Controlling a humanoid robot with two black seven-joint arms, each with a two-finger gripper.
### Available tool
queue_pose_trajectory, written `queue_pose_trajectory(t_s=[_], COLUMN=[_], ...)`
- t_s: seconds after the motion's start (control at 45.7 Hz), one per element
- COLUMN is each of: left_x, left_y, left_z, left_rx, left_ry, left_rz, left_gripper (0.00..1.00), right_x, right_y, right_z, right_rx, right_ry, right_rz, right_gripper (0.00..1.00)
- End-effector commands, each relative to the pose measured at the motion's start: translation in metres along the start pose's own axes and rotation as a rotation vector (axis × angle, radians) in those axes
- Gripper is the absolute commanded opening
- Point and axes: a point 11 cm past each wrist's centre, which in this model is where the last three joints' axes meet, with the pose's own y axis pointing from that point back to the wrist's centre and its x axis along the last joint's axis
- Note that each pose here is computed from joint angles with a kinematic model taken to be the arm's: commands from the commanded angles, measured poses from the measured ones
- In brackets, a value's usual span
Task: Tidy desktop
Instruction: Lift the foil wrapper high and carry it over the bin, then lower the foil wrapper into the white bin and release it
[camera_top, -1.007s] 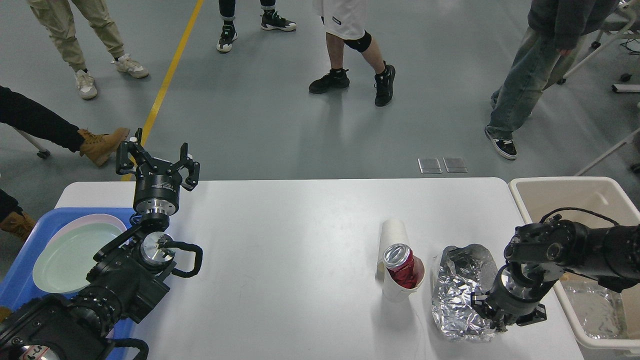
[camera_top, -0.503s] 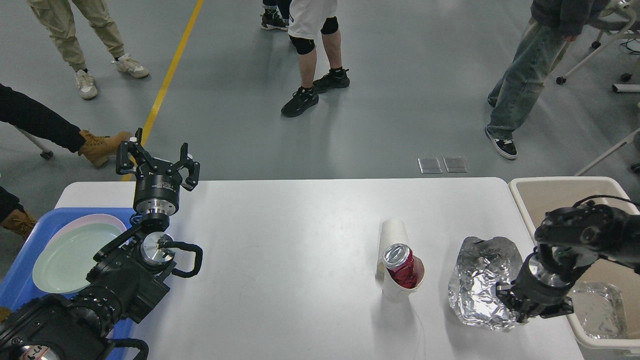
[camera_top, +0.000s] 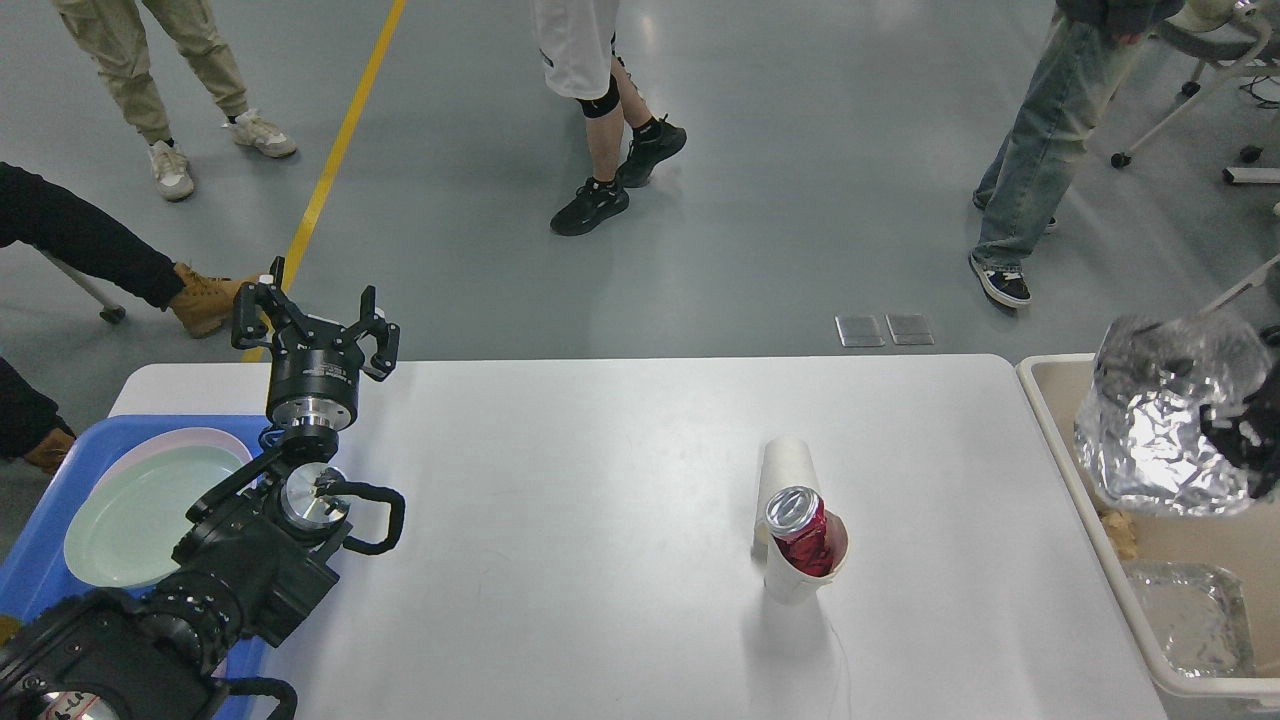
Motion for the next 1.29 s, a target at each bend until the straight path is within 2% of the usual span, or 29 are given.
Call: queue_pose_trajectory(t_s=[0.0, 0.153, 0.328, 0.525, 0.744, 0.854, 0.963, 1.094, 1.269], left_x=[0.0, 0.0, 0.0, 0.0, 0.0, 0.0, 0.0, 0.0, 0.0], left_y=[0.0, 0.0, 0.0, 0.0, 0.0, 0.0, 0.0, 0.0, 0.0], left_z=[0.0, 0.0, 0.0, 0.0, 0.0, 0.0, 0.0, 0.0, 0.0], left_rx=[0.0, 0.0, 0.0, 0.0, 0.0, 0.0, 0.0, 0.001, 0.0], left_ry=[0.001, 0.0, 0.0, 0.0, 0.0, 0.0, 0.0, 0.0, 0.0], left_rz=[-0.001, 0.0, 0.0, 0.0, 0.0, 0.0, 0.0, -0.002, 0.0], left_gripper=[0.96, 0.96, 0.96, 0.96, 0.96, 0.96, 0.96, 0.96, 0.96], right_x=[0.019, 0.032, 0.021, 0.003, 0.002, 0.015, 0.037, 0.05, 0.059], right_y=[0.065, 0.14, 0.203, 0.227, 0.227, 0.209, 0.158, 0.075, -0.026], right_z=[-0.011, -0.049, -0.109, -0.147, -0.149, -0.13, -0.085, -0.029, 0.021], right_rx=[0.008, 0.03, 0.059, 0.121, 0.126, 0.054, -0.119, -0.294, -0.434], right_ry=[0.038, 0.116, 0.243, 0.293, 0.291, 0.249, 0.166, 0.084, -0.01], right_rz=[0.12, 0.284, 0.4, 0.41, 0.405, 0.389, 0.324, 0.211, 0.328], right_gripper=[0.0, 0.0, 0.0, 0.0, 0.0, 0.0, 0.0, 0.0, 0.0])
